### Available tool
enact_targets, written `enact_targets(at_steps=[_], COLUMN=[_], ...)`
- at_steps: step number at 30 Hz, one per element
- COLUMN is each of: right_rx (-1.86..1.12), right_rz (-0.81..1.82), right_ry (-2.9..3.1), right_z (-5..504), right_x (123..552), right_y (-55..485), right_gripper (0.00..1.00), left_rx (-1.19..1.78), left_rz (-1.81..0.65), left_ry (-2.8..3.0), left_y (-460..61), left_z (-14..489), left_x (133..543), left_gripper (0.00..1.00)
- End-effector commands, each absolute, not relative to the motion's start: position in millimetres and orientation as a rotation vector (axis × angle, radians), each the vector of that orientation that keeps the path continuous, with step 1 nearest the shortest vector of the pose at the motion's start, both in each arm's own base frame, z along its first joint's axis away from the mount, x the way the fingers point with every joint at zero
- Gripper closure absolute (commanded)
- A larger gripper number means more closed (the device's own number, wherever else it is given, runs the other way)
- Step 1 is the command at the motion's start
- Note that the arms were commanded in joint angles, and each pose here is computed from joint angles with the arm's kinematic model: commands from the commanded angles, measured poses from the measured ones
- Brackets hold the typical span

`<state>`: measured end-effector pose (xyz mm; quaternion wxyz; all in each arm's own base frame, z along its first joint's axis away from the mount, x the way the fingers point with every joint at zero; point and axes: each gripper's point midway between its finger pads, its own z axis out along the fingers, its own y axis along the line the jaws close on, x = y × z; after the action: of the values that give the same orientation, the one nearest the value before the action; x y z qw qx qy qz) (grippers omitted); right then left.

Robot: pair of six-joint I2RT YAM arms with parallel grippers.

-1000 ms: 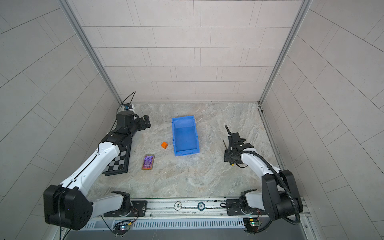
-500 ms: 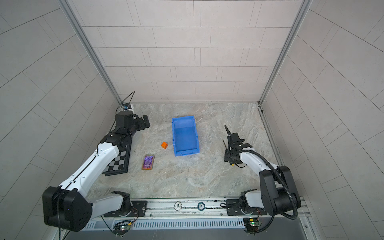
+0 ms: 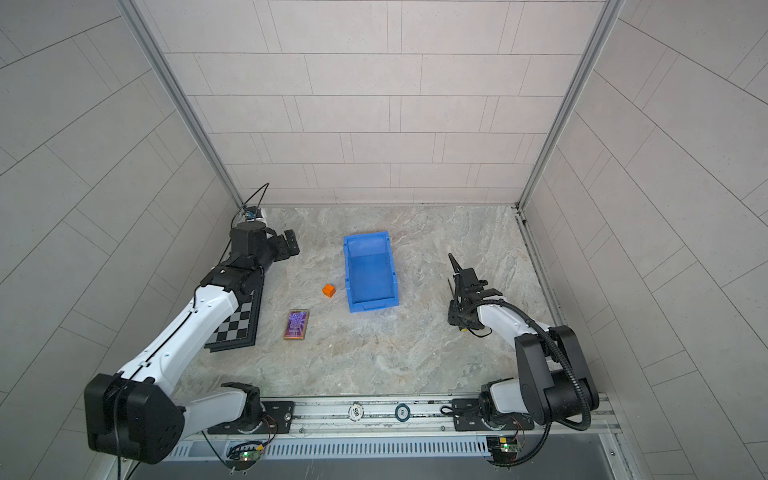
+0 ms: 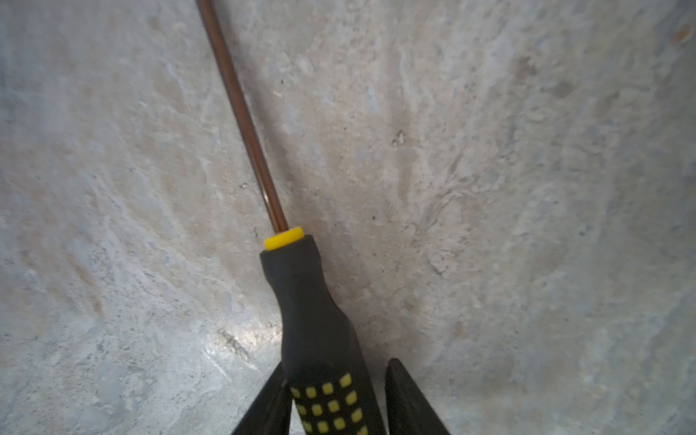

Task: Put the screwdriver in the bin
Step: Pick up the screwdriver from the middle-right of the table.

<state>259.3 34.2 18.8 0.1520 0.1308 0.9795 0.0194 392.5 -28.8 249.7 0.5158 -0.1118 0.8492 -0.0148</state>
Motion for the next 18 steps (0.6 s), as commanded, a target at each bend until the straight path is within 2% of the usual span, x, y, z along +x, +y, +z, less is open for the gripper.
enact_targets(at_steps=[1,4,7,18], right_rx=[0.396,0.387,0.382,0.376], right_rz=[0.044,0.035,0.032,0.018], right_ry=[2.807,2.793,2.761,2.759], right_z=[16,19,26,27], right_x=[258,260,264,262], right_y=[35,35,35,34], right_gripper=[0.62,0.63,0.70,0.70], left_rx=[-0.268,-0.269,-0.272,-0.282], left_rz=[-0.014,-0.011,-0.007,0.005], left_ry=[2.006,2.007,2.008,2.003], left_y=[-24,-23,-23,-20], left_z=[264,264,263,265], left_x=[389,389,388,387], left_gripper=[0.01,0.00,0.00,0.00])
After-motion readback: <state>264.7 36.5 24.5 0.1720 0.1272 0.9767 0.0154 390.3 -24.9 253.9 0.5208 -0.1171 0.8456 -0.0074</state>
